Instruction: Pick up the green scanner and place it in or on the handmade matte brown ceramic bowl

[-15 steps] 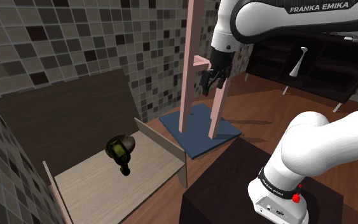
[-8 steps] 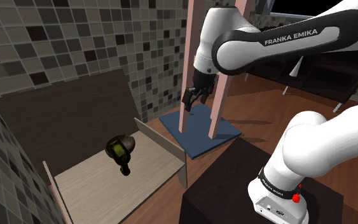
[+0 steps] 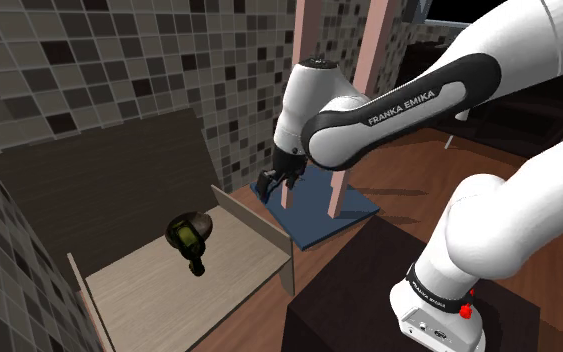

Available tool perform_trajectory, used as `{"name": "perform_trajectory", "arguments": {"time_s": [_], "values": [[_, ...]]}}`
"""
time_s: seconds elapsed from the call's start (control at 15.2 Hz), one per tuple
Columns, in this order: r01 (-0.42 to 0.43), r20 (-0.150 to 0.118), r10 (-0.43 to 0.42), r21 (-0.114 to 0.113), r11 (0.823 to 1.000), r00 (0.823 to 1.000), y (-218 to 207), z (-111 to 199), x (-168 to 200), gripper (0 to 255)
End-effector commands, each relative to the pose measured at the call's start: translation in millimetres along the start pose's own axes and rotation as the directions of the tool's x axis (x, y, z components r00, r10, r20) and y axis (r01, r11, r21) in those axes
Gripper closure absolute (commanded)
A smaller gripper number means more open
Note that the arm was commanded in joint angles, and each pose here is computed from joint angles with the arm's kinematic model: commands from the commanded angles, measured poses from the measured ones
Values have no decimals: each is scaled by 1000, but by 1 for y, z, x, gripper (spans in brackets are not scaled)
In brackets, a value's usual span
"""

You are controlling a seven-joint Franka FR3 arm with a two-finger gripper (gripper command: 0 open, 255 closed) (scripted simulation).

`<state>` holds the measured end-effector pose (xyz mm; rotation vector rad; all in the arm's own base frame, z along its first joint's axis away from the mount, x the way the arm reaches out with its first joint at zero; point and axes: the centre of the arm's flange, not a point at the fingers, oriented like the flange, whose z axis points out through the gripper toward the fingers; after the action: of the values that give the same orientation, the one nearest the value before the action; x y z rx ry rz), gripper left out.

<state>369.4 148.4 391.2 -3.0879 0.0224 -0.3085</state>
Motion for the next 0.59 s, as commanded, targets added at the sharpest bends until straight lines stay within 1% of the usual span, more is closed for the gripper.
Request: {"name": "perform_trajectory", "arguments": {"time_s": [0.0, 0.53], "values": [[4, -20, -4, 9, 1000, 1000, -17, 18, 4, 0], [24, -90, -20, 34, 999, 996, -82, 94, 21, 0]]}}
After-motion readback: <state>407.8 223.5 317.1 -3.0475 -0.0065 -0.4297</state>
